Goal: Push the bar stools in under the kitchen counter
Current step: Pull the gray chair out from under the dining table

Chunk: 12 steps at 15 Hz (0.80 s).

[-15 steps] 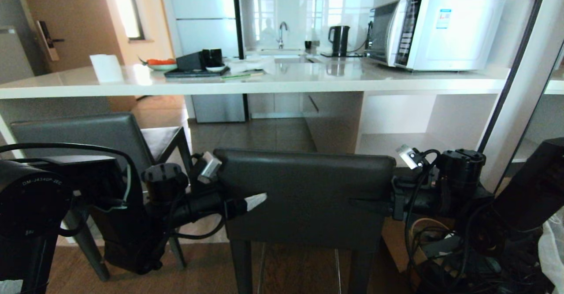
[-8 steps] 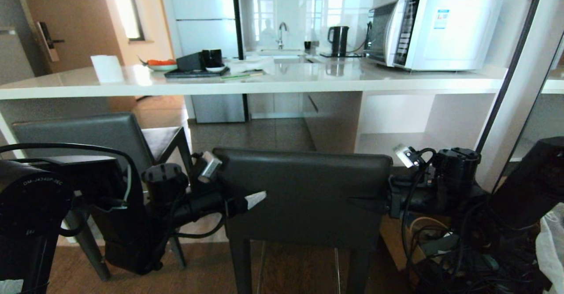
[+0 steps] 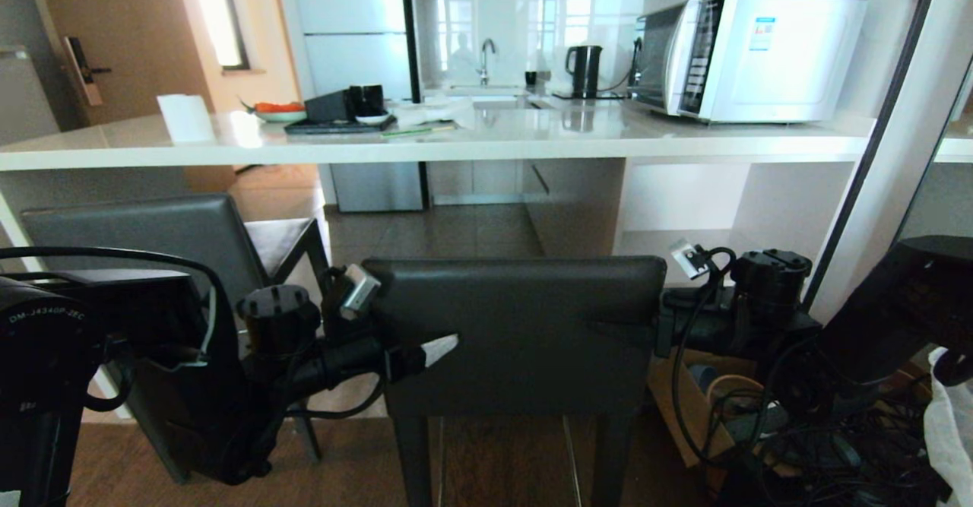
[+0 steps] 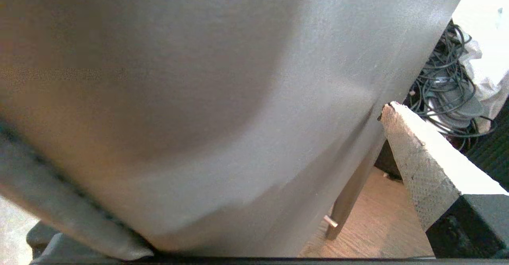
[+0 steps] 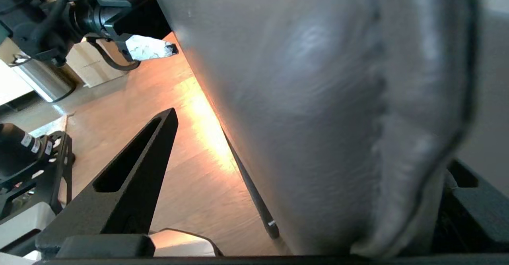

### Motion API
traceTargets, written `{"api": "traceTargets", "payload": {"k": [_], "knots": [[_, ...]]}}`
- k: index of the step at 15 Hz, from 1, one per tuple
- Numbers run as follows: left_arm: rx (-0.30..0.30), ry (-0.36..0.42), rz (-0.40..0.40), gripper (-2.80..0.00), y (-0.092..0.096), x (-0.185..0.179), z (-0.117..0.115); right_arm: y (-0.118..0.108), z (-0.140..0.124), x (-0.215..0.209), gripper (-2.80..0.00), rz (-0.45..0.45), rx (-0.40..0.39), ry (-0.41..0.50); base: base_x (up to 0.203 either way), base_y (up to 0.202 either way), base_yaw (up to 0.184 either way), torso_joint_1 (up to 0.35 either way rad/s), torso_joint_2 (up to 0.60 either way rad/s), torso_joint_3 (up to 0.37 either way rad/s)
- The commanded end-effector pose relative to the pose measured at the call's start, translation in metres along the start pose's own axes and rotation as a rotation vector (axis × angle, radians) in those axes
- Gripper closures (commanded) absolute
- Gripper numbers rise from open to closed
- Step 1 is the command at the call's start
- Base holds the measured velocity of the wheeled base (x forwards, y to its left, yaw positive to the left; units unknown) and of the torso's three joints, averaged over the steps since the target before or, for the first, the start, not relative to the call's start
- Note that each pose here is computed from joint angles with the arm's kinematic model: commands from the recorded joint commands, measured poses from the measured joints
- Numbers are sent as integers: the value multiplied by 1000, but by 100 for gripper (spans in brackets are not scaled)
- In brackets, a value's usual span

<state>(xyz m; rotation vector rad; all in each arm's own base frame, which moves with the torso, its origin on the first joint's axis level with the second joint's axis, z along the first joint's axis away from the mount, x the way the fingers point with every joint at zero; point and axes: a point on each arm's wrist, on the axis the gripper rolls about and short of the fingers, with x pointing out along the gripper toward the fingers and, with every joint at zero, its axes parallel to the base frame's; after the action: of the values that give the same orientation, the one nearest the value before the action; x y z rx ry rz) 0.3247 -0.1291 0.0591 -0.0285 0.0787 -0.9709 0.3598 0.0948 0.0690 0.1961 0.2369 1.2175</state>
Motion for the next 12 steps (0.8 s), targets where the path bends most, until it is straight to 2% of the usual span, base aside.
{"api": "traceTargets", "payload": {"k": [1, 5, 9, 12], "knots": [[11, -23, 4, -280, 2, -2, 6, 3, -2, -2, -280, 7, 14, 8, 0, 0, 0, 0, 0, 0], [11, -23, 16, -280, 3, -5, 7, 9, -1, -14, -280, -6, 5, -3, 0, 0, 0, 0, 0, 0], [-7, -8, 69, -280, 17, -22, 4, -2, 3, -34, -280, -65, 2, -25, 0, 0, 0, 0, 0, 0], [-14, 10, 70, -280, 15, -26, 0, 0, 9, -40, -280, -77, -10, -36, 0, 0, 0, 0, 0, 0]]}}
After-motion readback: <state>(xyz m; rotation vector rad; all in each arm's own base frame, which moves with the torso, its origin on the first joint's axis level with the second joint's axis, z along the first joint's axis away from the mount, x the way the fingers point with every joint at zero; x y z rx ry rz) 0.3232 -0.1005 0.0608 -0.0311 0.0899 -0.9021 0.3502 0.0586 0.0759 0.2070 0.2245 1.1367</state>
